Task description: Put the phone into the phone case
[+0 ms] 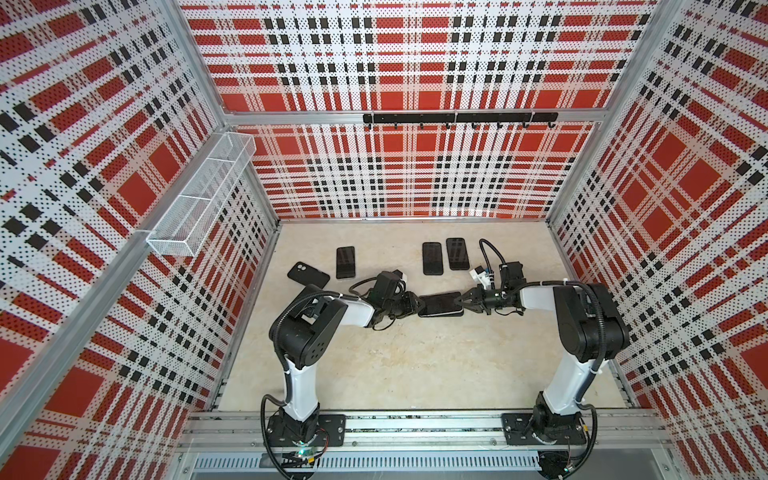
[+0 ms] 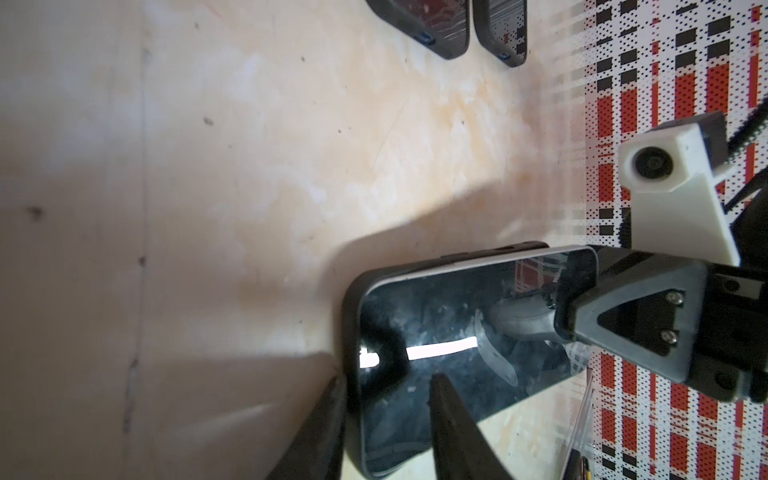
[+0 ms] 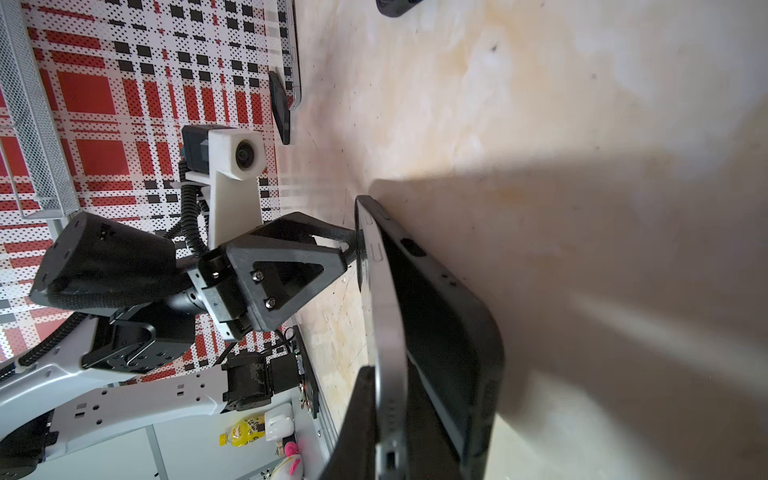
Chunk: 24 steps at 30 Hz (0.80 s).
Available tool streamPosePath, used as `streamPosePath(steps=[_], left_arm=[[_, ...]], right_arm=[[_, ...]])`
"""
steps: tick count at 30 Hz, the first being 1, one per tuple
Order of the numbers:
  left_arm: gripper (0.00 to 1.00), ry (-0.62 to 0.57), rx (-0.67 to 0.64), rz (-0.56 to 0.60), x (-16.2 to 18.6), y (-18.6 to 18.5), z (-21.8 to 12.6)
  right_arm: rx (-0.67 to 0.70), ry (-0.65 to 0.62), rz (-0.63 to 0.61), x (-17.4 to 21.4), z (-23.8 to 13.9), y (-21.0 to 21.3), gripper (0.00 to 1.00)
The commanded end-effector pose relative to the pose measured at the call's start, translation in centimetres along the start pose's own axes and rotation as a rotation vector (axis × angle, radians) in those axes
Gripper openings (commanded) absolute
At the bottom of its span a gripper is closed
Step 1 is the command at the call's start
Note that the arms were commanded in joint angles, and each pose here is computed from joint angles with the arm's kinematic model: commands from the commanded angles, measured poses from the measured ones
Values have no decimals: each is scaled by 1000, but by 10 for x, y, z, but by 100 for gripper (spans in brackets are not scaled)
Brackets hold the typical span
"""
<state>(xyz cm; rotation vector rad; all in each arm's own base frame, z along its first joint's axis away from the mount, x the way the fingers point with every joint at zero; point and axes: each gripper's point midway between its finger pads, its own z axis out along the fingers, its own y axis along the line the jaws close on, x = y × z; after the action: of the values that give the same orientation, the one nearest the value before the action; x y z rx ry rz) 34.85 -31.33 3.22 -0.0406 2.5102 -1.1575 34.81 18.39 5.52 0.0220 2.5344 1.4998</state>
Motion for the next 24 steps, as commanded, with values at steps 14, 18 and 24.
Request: streamPosePath(steps=[14, 18, 24], left_arm=[[30, 61, -120, 93, 13, 7, 18], [28, 70, -131, 91, 16, 12, 21], [27, 71, -134, 94, 16, 13, 22]], right_arm=[[357, 82, -93, 1, -15, -21, 35], [427, 99, -123, -5, -26, -18, 41], [540, 102, -160, -12, -44, -18, 45]])
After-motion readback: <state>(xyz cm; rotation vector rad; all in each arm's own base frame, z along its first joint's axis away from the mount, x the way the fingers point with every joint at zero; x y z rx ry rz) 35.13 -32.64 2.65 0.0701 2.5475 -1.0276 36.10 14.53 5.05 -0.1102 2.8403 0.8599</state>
